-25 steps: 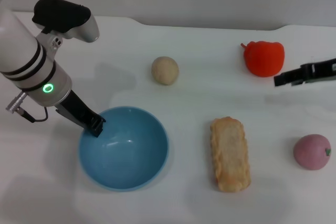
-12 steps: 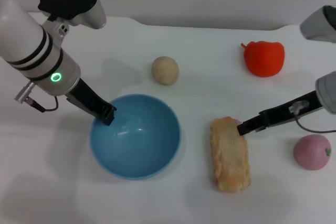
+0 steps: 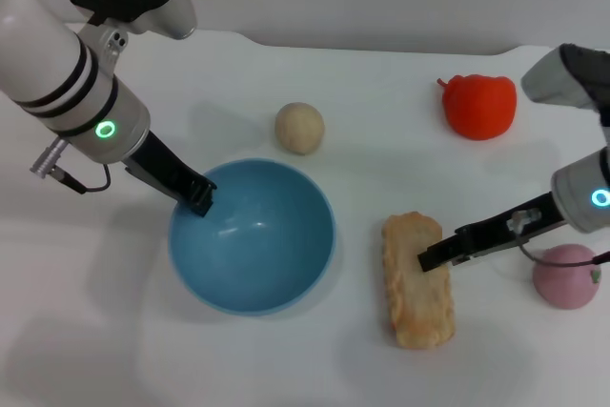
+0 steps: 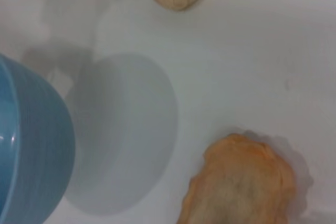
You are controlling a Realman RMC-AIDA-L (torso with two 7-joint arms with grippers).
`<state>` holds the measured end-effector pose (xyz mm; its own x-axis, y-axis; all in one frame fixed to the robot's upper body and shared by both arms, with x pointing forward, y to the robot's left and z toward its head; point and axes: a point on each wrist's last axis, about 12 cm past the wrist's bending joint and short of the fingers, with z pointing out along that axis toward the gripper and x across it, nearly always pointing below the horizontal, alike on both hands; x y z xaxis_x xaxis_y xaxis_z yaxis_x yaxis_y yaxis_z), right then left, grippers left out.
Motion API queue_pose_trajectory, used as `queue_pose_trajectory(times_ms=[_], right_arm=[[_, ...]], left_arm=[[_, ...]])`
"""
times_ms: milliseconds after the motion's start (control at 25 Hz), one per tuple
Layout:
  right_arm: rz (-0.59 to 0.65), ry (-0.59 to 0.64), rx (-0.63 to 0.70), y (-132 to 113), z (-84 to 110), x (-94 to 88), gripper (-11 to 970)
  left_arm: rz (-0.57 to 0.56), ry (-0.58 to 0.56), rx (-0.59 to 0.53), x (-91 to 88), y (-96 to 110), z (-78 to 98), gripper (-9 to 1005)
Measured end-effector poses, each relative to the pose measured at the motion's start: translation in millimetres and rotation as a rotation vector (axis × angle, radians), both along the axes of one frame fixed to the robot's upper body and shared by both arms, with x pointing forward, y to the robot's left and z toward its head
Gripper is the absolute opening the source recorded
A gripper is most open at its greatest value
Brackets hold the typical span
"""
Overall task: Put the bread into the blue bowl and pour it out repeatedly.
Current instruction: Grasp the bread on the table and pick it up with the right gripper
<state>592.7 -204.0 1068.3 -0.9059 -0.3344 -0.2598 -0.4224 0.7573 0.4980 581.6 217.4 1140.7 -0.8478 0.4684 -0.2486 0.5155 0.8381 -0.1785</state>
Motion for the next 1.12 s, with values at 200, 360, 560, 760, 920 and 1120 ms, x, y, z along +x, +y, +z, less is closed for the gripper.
queue_pose_trajectory(times_ms=[200, 360, 560, 760, 920, 1120], right_arm=[[0.009, -0.029, -0.008, 11, -5.8, 1.5, 456], [0.009, -0.049, -0.013, 17, -9.6, 2.2, 454], [0.028, -0.075, -0.052, 17, -14.6, 1.9, 451], [0.039, -0.106, -0.013, 12, -16.6, -1.1, 449], [0.051, -0.159, 0.078, 4, -13.6, -5.6, 419], [0.038, -0.207, 0.111, -13, -8.1, -11.2, 338]], left_arm=[[-0.006, 0.0, -0.017, 0.5, -4, 1.9, 16], [-0.004, -0.002, -0.028, 1.0, -6, 3.6, 16], [-0.001, -0.013, -0.029, 1.9, -7, 7.2, 17], [0.004, -0.018, -0.029, 2.4, -6, 9.2, 17], [-0.001, -0.023, -0.029, 3.8, -8, 11.2, 16], [-0.01, -0.021, -0.026, 4.2, -10, 11.5, 16]])
